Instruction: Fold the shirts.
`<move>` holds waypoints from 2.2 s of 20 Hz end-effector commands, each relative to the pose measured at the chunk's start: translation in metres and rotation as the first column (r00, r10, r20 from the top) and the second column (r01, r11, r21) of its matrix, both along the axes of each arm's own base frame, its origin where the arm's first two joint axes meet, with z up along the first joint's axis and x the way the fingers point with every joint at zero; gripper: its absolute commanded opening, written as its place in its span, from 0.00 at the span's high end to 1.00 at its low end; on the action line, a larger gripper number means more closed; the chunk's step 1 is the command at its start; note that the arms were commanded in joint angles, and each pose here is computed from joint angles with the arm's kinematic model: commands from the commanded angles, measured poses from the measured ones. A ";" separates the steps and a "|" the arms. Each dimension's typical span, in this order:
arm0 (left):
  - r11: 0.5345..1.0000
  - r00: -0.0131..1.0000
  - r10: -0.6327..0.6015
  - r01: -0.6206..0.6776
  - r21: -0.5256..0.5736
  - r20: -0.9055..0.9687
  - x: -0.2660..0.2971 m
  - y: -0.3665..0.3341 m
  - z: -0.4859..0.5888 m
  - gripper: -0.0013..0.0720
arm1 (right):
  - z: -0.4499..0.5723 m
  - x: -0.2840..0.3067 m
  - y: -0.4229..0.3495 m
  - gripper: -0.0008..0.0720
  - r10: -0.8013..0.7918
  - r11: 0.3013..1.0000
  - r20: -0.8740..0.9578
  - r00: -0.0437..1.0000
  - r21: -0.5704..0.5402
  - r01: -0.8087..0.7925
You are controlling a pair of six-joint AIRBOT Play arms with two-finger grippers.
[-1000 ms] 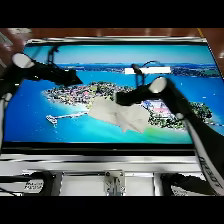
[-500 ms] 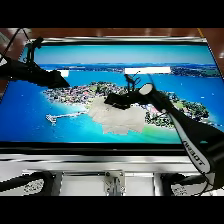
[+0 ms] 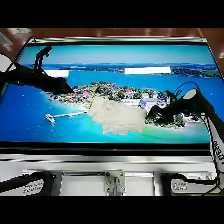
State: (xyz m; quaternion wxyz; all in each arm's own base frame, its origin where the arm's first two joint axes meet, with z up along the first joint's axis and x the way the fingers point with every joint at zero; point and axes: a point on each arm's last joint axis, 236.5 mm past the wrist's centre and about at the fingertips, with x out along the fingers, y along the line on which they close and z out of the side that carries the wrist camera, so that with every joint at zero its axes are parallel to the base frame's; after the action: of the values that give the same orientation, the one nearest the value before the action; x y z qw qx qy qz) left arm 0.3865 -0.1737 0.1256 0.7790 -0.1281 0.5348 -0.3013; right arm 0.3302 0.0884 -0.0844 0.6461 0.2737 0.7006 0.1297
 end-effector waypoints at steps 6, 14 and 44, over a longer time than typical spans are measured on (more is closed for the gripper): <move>1.000 0.999 0.024 -0.025 -0.009 -0.025 -0.001 -0.001 -0.001 0.93 | -0.032 0.022 0.090 0.32 -0.086 0.968 0.093 0.992 0.243 0.061; 0.998 0.999 0.053 -0.053 -0.030 0.006 0.008 -0.012 0.004 0.93 | 0.158 0.102 0.092 0.90 0.107 0.957 0.492 0.864 0.186 -0.225; 0.988 0.990 -0.136 0.134 -0.074 -0.031 -0.056 -0.126 0.009 0.93 | 0.015 -0.187 -0.347 0.89 -0.978 0.209 -0.015 0.210 -0.199 0.958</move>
State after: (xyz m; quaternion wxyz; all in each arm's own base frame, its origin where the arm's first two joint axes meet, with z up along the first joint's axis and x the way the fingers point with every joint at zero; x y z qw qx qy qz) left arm 0.3301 -0.2971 0.1328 0.7398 -0.1241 0.5492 -0.3683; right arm 0.1496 -0.2737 -0.0596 0.5743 0.5821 0.4641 -0.3404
